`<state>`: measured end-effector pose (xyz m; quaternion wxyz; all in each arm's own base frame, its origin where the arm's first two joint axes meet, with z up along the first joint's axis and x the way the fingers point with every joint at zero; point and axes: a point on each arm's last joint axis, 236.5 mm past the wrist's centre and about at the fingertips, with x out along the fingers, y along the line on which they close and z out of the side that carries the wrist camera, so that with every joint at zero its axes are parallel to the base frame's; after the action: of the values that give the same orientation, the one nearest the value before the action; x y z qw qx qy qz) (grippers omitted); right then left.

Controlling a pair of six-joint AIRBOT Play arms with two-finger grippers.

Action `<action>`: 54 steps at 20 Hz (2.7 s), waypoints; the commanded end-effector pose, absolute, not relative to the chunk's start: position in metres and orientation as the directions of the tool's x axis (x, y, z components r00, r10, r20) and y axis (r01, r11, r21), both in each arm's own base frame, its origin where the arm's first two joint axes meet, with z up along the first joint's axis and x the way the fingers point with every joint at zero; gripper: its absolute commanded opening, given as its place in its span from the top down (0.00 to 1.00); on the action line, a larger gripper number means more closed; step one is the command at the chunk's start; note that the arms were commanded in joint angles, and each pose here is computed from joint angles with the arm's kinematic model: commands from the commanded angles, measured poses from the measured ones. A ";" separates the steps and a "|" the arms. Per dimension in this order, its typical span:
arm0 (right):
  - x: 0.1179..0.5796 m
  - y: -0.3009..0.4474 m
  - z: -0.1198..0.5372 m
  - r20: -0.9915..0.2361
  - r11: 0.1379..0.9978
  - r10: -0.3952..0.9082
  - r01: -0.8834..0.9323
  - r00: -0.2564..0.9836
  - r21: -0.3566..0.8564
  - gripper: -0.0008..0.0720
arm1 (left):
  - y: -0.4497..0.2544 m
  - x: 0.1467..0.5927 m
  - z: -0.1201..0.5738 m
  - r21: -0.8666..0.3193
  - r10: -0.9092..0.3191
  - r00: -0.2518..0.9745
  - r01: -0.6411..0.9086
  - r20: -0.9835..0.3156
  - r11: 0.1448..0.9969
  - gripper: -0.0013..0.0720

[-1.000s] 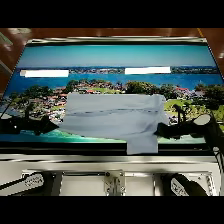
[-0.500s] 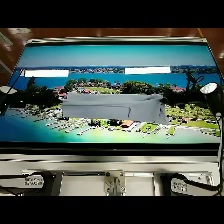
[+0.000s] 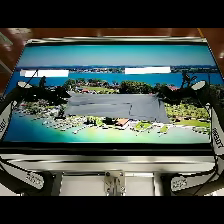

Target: Fold the shirts.

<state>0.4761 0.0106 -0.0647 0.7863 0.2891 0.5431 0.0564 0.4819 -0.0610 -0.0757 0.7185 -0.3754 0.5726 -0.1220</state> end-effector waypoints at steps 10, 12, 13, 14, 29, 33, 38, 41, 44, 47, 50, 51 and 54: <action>0.409 -0.042 -0.084 -0.892 0.873 0.414 0.198 0.179 0.445 0.05 | -0.057 0.461 -0.004 -0.740 -0.713 0.197 -0.158 -0.673 0.654 0.30; 0.416 -0.027 -0.097 -0.854 0.828 0.486 0.214 0.185 0.518 0.05 | -0.065 0.460 0.004 -0.739 -0.713 0.197 -0.133 -0.673 0.660 0.30; 0.421 -0.020 -0.104 -0.831 0.800 0.522 0.230 0.192 0.555 0.05 | -0.068 0.459 0.006 -0.739 -0.714 0.195 -0.124 -0.673 0.662 0.30; 0.424 -0.013 -0.110 -0.810 0.773 0.553 0.243 0.197 0.586 0.05 | -0.072 0.458 0.007 -0.739 -0.715 0.191 -0.117 -0.673 0.664 0.30; 0.443 0.027 -0.043 -0.632 0.633 0.718 0.103 0.290 0.767 0.90 | -0.149 0.449 0.007 -0.739 -0.732 0.105 -0.043 -0.673 0.673 0.66; 0.439 0.030 0.041 -0.615 0.663 0.685 0.017 0.391 0.749 0.90 | -0.248 0.449 0.009 -0.776 -0.780 0.102 0.088 -0.617 0.625 0.91; 0.401 0.042 0.114 -0.621 0.692 0.664 -0.027 0.417 0.722 0.90 | -0.381 0.420 -0.011 -0.818 -0.836 0.082 0.173 -0.542 0.548 0.92; 0.380 0.048 0.140 -0.625 0.701 0.653 -0.029 0.428 0.713 0.90 | -0.450 0.394 -0.017 -0.876 -0.891 0.069 0.162 -0.450 0.455 0.92; 0.369 0.053 0.156 -0.620 0.696 0.652 -0.019 0.435 0.718 0.89 | -0.491 0.372 -0.034 -0.912 -0.917 0.033 0.098 -0.397 0.398 0.92; 0.367 0.055 0.160 -0.612 0.677 0.657 0.014 0.440 0.736 0.89 | -0.521 0.365 -0.044 -0.941 -0.942 0.012 0.023 -0.336 0.336 0.92; 0.368 0.055 0.161 -0.609 0.671 0.658 0.021 0.442 0.741 0.90 | -0.534 0.379 -0.039 -0.958 -0.958 0.029 0.004 -0.285 0.286 0.92; 0.368 0.055 0.161 -0.609 0.669 0.658 0.026 0.443 0.742 0.90 | -0.531 0.384 -0.036 -0.959 -0.959 0.038 0.018 -0.281 0.282 0.93; 0.375 0.061 0.164 -0.596 0.664 0.656 0.020 0.463 0.747 0.90 | -0.496 0.403 -0.028 -0.930 -0.942 0.030 0.152 -0.335 0.336 0.93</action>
<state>0.3699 0.0559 0.1598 0.7752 0.3488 0.4849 0.2057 0.3915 -0.5138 -0.0309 0.5954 -0.4047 0.5471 -0.4270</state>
